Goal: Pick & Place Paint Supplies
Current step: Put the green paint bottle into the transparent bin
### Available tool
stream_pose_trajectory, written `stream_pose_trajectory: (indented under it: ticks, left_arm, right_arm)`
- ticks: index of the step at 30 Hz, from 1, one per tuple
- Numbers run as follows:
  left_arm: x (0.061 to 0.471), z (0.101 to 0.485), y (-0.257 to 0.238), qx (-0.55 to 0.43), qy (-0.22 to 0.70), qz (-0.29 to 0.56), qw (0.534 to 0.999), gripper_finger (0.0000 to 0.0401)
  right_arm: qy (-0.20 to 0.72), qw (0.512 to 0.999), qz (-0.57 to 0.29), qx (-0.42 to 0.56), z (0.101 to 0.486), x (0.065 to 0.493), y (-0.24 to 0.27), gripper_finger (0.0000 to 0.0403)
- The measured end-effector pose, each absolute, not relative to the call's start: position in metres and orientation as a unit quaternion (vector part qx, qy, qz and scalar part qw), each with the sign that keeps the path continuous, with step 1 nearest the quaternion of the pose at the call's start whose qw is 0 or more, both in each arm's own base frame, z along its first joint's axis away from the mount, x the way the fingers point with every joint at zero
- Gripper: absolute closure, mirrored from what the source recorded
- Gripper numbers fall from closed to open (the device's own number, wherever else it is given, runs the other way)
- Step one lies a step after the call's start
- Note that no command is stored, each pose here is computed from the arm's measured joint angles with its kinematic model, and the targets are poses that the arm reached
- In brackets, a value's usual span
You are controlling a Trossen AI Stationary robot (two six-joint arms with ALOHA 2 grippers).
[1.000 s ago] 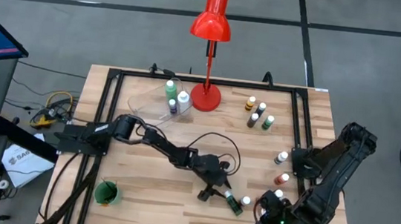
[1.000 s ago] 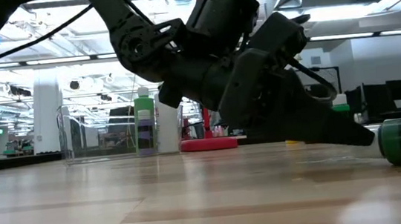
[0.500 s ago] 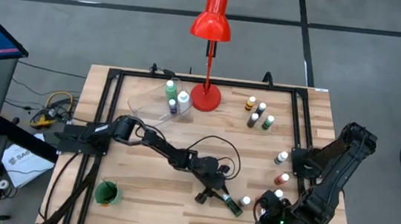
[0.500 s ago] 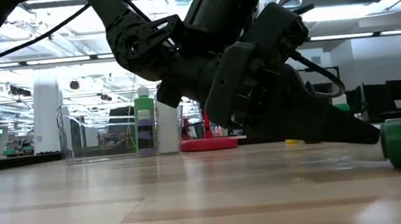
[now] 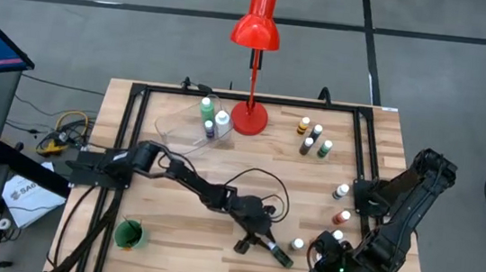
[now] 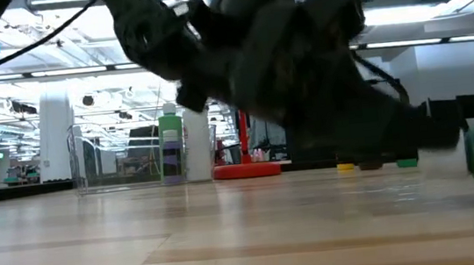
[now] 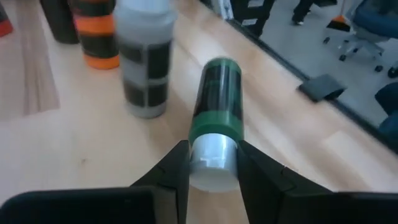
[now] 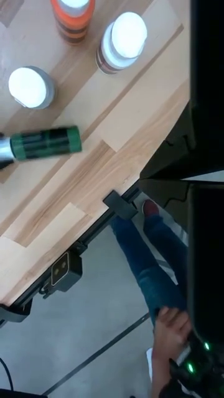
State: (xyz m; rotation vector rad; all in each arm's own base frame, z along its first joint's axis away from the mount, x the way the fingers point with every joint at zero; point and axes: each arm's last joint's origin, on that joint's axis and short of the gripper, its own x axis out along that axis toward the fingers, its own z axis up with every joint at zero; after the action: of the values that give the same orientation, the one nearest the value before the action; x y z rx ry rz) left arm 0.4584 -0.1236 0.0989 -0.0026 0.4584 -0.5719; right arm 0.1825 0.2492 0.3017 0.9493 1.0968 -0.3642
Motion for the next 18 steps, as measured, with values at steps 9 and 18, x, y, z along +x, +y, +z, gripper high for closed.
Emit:
stream_pose_trajectory:
  ticks: [9, 18]
  left_arm:
    - [0.430, 0.194, -0.133, 0.006, 0.245, -0.223, 0.943, 0.0308]
    - [0.347, 0.304, -0.097, 0.051, 0.321, -0.059, 0.944, 0.0308]
  right_arm:
    - [0.497, 0.735, -0.157, 0.435, 0.302, 0.183, 0.251, 0.0401]
    - [0.475, 0.753, -0.158, 0.427, 0.303, 0.185, 0.250, 0.0401]
